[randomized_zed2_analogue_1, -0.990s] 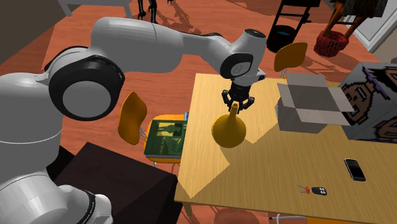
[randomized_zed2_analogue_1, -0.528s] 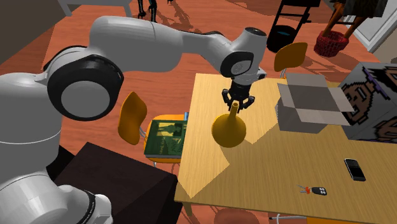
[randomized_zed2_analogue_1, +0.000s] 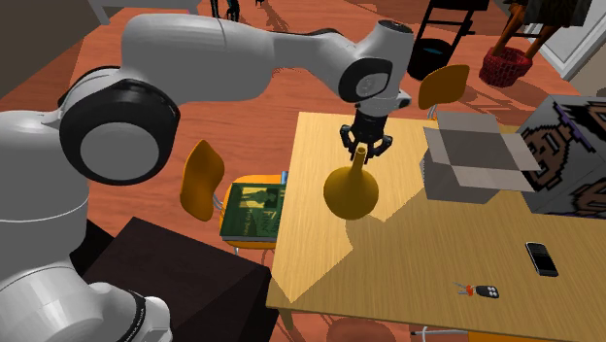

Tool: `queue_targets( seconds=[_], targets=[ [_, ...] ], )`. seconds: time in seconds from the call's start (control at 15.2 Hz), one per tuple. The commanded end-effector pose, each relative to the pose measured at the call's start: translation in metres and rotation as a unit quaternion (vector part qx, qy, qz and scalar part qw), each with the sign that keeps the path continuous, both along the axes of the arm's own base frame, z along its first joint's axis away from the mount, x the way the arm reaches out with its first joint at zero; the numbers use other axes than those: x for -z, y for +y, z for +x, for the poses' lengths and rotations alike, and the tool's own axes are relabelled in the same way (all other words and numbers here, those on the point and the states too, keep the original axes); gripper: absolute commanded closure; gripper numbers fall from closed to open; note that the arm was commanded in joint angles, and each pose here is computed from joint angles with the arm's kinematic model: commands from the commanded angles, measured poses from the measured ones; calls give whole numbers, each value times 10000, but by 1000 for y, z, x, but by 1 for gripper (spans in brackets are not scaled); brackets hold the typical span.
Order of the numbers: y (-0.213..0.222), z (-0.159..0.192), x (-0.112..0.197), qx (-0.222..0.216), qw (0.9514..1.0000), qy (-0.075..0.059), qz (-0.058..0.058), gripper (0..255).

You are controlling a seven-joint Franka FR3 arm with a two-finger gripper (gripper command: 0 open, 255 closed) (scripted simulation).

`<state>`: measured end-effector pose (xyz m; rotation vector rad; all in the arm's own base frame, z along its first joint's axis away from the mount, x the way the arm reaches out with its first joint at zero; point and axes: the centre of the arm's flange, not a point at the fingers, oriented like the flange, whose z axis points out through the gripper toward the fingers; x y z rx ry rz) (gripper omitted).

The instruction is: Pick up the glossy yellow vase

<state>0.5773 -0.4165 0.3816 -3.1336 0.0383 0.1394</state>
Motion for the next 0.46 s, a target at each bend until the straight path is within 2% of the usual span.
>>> queue_targets(
  seconds=[0.0,0.26,0.4],
  targets=[
    [-1,0,-12,0,10000,-7,-4,255],
    [-1,0,-33,0,10000,-7,-4,255],
    [-1,0,-34,0,10000,-7,-5,255]
  ],
)
